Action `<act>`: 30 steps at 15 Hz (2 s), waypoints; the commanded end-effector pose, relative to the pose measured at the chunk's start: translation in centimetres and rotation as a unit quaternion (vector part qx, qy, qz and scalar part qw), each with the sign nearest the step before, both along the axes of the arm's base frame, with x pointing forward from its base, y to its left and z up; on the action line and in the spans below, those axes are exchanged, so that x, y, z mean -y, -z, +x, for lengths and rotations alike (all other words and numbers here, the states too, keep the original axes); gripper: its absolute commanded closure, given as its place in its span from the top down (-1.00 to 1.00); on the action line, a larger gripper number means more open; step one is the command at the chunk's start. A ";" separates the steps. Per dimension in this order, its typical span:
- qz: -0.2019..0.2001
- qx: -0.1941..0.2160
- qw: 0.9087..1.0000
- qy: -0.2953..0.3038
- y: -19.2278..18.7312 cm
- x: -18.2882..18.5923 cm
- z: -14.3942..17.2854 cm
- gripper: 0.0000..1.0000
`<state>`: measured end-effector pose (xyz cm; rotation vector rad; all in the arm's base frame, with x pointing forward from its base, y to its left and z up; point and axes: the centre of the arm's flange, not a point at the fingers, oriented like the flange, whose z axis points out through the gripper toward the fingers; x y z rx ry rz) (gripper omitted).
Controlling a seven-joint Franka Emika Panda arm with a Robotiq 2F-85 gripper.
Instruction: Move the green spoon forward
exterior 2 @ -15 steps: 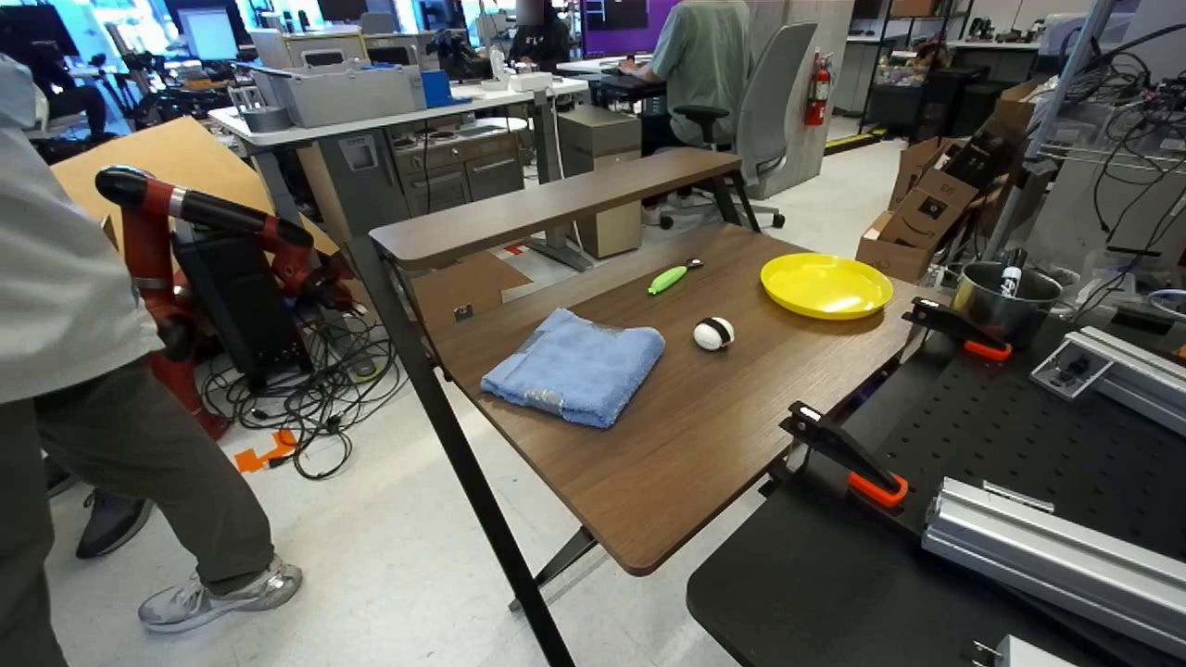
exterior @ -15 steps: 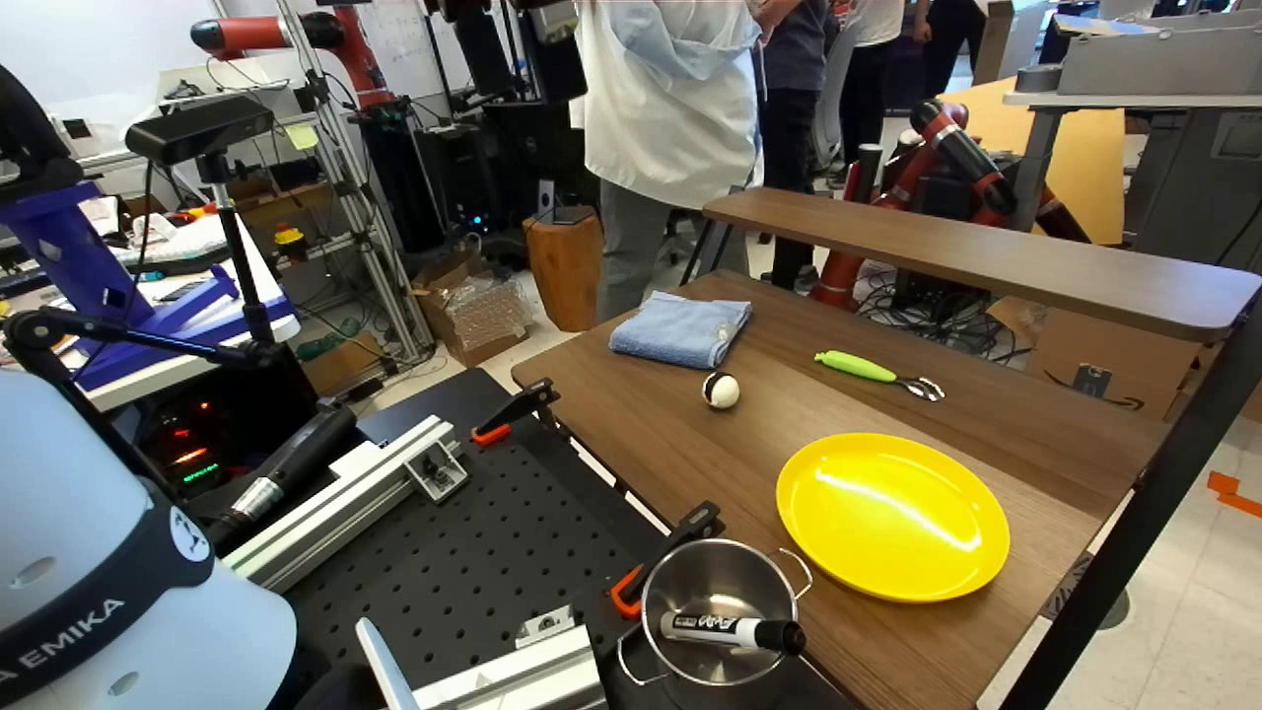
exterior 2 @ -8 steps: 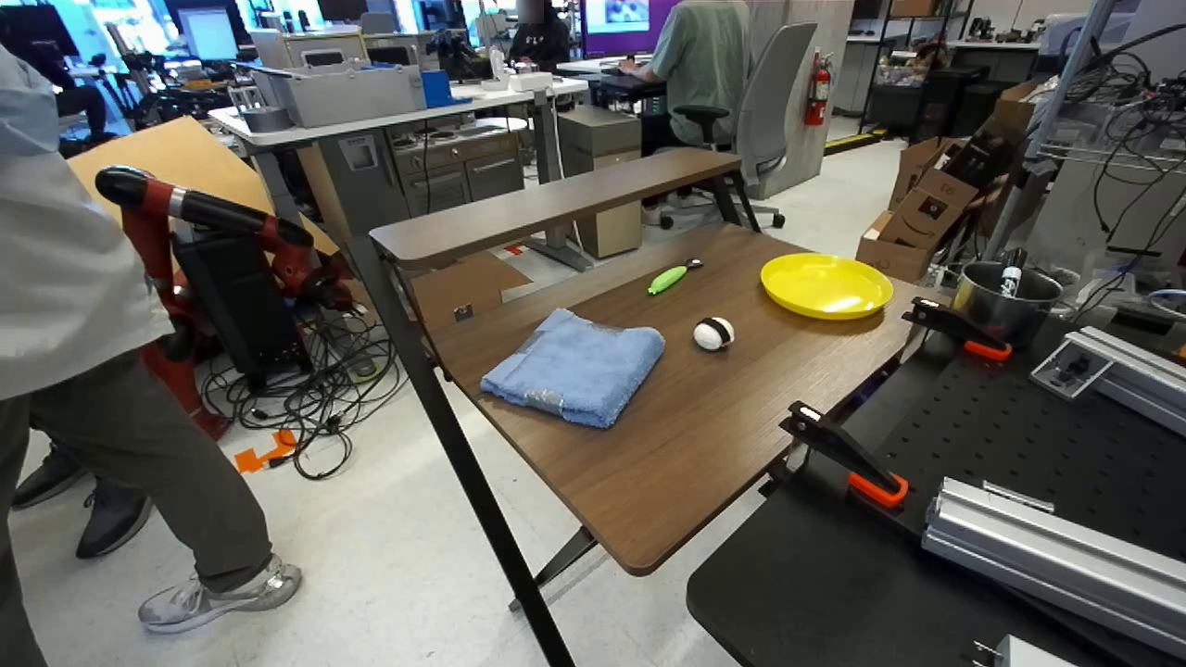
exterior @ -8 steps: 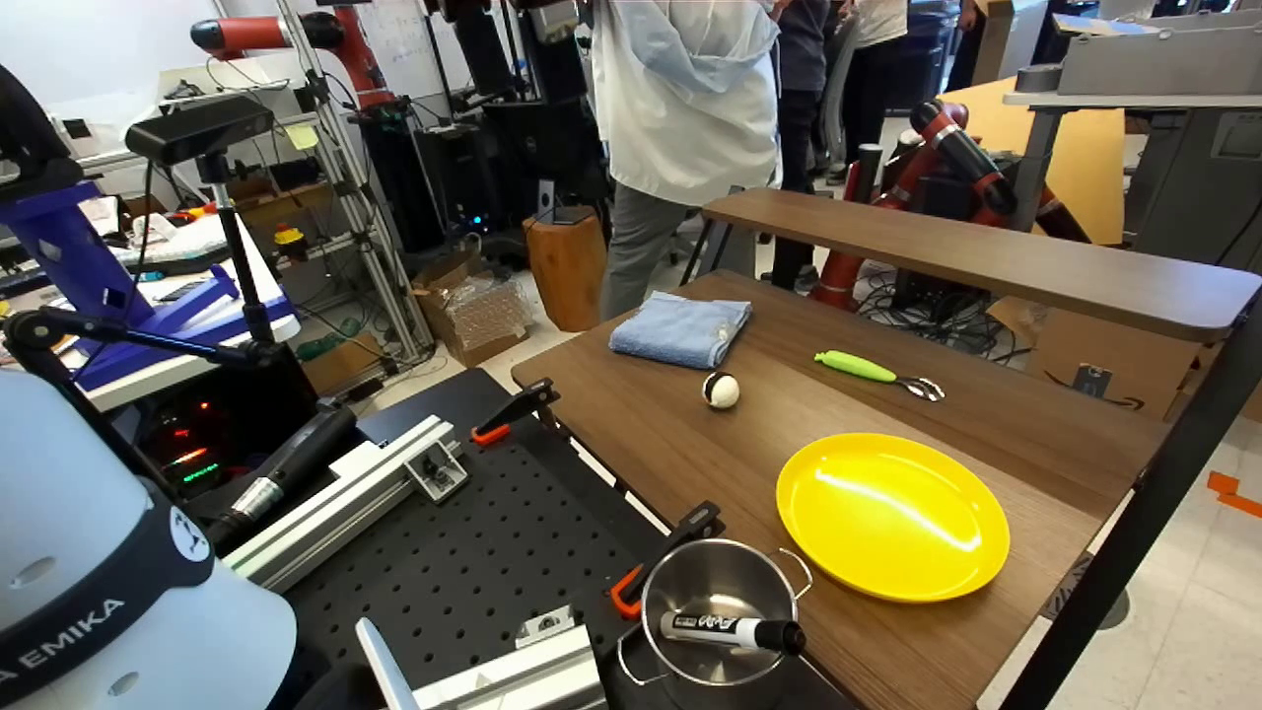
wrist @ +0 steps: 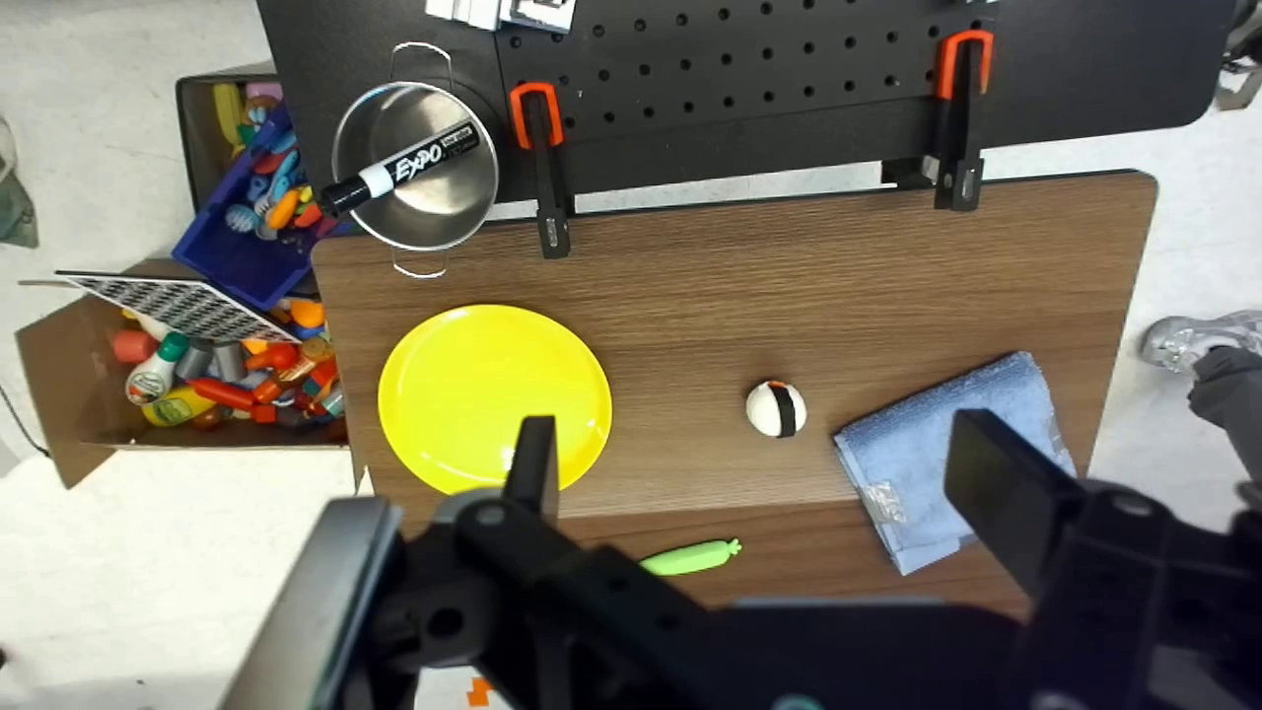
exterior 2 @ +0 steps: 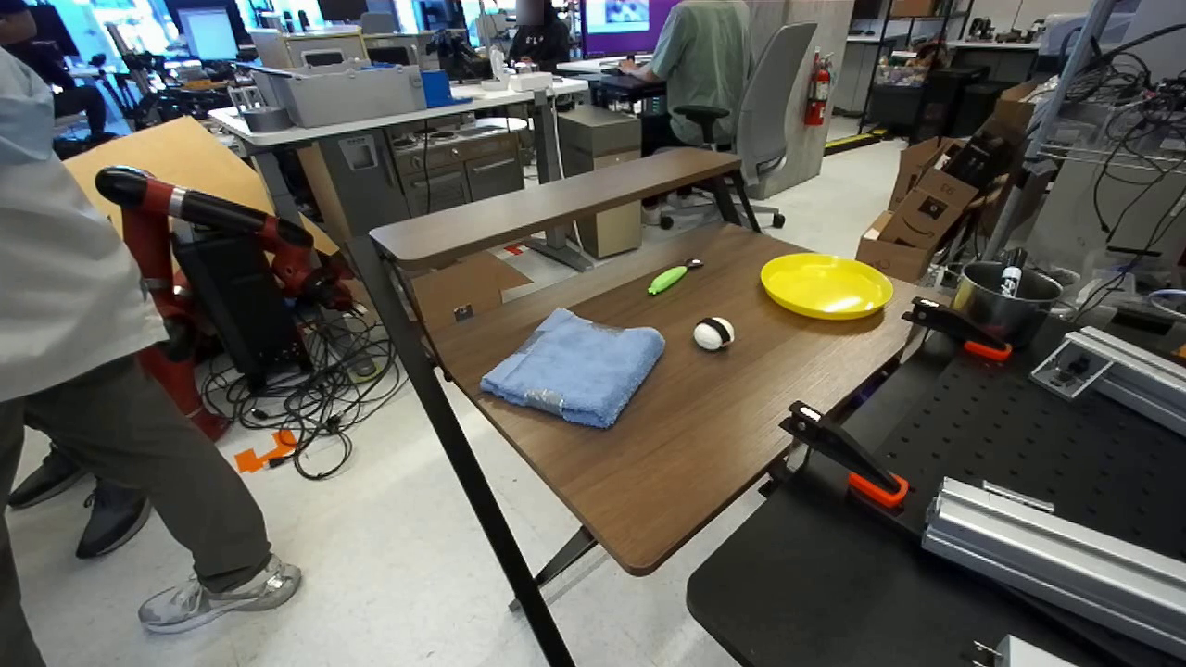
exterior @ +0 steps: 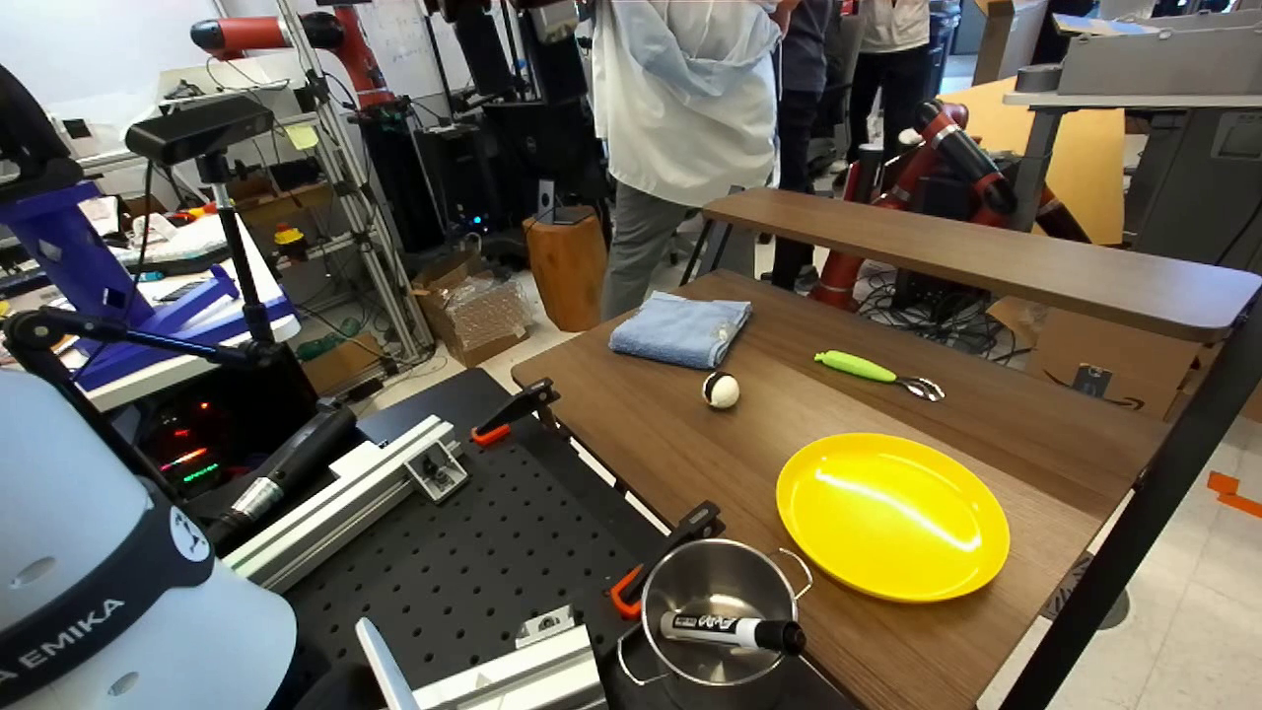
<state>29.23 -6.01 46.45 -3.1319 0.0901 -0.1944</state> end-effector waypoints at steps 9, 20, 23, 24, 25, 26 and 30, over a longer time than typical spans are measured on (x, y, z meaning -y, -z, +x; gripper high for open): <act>-0.088 -0.018 0.975 -0.202 2.8 0.1 7.4 1.00; -0.064 -0.092 0.902 -0.416 7.9 3.0 18.2 1.00; -0.074 -0.088 0.908 -0.403 8.6 2.5 17.6 1.00; -0.074 -0.091 0.906 -0.406 8.8 2.6 18.0 1.00; -0.074 -0.092 0.905 -0.408 8.8 2.7 18.2 1.00; -0.074 -0.092 0.905 -0.409 8.8 2.7 18.2 1.00; -0.074 -0.093 0.904 -0.412 8.8 2.7 18.2 1.00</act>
